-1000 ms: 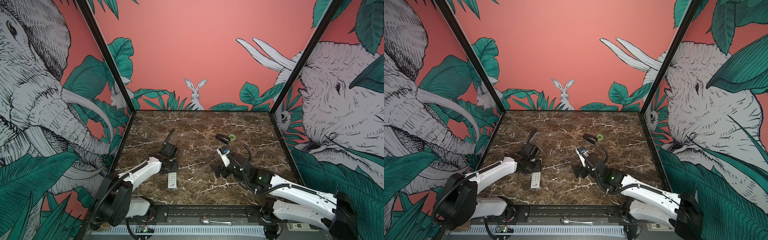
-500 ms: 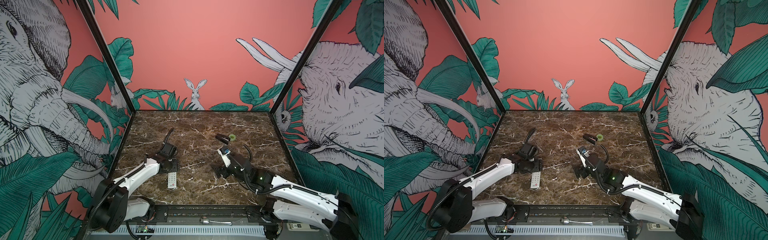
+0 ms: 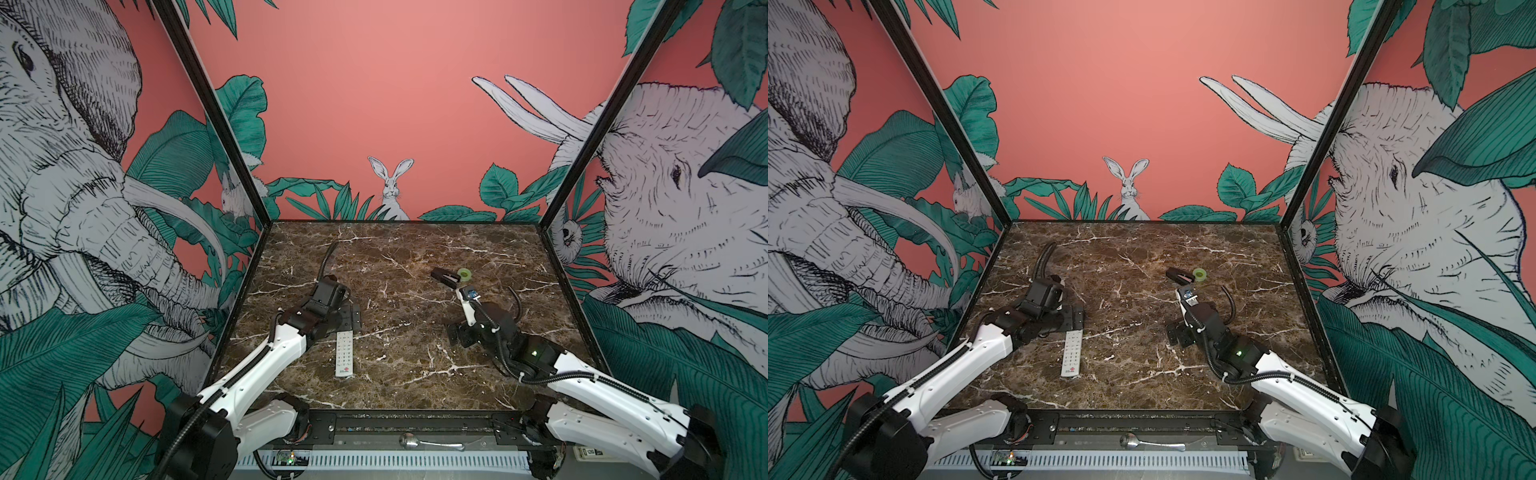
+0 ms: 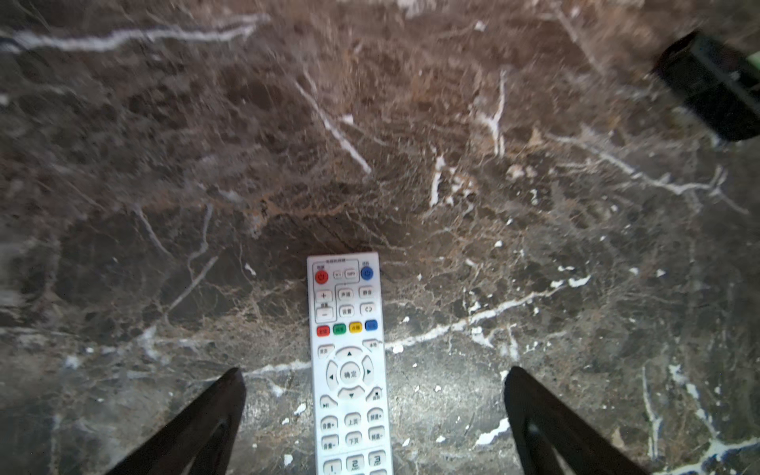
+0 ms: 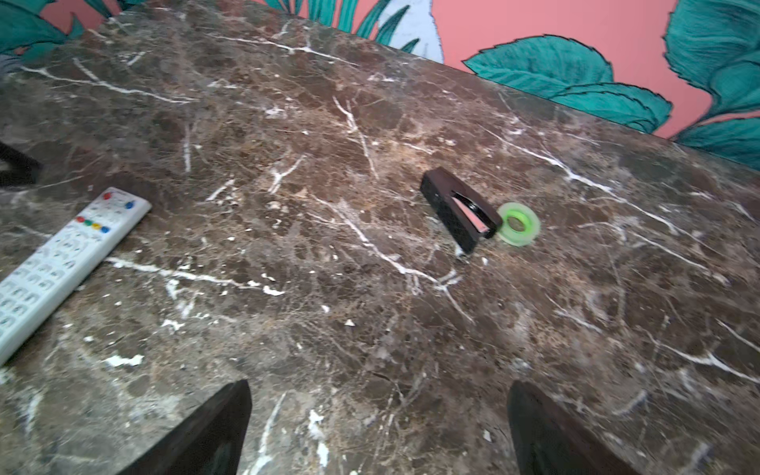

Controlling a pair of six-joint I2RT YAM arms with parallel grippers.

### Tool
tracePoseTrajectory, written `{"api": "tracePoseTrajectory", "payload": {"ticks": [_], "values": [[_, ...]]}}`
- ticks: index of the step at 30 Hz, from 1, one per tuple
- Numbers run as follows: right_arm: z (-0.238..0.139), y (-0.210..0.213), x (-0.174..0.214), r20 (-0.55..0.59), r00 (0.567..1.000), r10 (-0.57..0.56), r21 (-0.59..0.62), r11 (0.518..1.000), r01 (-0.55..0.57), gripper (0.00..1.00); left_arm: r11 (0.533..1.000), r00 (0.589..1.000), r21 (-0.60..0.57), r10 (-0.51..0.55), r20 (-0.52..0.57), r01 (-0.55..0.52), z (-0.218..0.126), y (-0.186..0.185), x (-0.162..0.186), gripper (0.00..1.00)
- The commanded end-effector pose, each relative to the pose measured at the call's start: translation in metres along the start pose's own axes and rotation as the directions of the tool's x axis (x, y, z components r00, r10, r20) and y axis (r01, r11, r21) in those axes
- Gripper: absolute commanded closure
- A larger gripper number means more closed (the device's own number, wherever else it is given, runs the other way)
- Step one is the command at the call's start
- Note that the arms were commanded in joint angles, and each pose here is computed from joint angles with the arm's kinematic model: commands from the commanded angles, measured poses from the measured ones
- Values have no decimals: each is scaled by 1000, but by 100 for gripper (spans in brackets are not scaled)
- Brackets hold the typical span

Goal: Load the batteries into the remote control

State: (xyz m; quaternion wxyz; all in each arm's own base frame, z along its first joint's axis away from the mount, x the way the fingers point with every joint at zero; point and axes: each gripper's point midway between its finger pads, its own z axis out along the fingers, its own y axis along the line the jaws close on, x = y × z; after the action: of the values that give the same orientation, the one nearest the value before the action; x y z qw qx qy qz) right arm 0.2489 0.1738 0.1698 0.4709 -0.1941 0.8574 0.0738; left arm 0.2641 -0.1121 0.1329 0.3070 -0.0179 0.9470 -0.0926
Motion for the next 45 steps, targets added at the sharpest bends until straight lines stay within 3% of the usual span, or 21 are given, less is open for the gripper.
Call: {"api": "tracePoseTrajectory", "payload": {"ticks": [1, 8, 16, 21, 24, 28, 33, 37, 45], "values": [[-2, -32, 9, 6, 1000, 30, 131, 991, -30, 1, 999, 991, -46, 6, 136, 0, -20, 12, -31, 1], [-27, -94, 15, 122, 990, 76, 395, 911, -118, 1, 972, 971, -225, -4, 238, 59, -46, 54, -52, 1], [-42, -150, 31, 218, 970, 109, 616, 756, -223, 1, 886, 948, -456, 65, 312, 89, -64, 96, -65, 1], [-48, -168, 25, 233, 971, 50, 704, 680, -204, 1, 827, 923, -548, 104, 370, 126, -69, 113, -74, 1], [-48, -173, 24, 262, 965, -16, 722, 667, -185, 1, 772, 918, -628, 170, 358, 102, -69, 124, -74, 1], [-45, -190, 42, 278, 961, 2, 751, 623, -218, 1, 717, 910, -694, 249, 332, 57, -62, 133, -71, 1], [-25, -199, 45, 265, 964, 1, 734, 648, -203, 1, 731, 869, -682, 335, 364, 3, -39, 130, -65, 1], [-14, -205, 36, 253, 968, -11, 741, 645, -186, 1, 775, 838, -630, 379, 393, -55, -24, 119, -62, 0], [18, -205, 26, 299, 954, -21, 678, 708, -197, 1, 769, 811, -638, 404, 423, -50, -8, 123, -70, 0]]}}
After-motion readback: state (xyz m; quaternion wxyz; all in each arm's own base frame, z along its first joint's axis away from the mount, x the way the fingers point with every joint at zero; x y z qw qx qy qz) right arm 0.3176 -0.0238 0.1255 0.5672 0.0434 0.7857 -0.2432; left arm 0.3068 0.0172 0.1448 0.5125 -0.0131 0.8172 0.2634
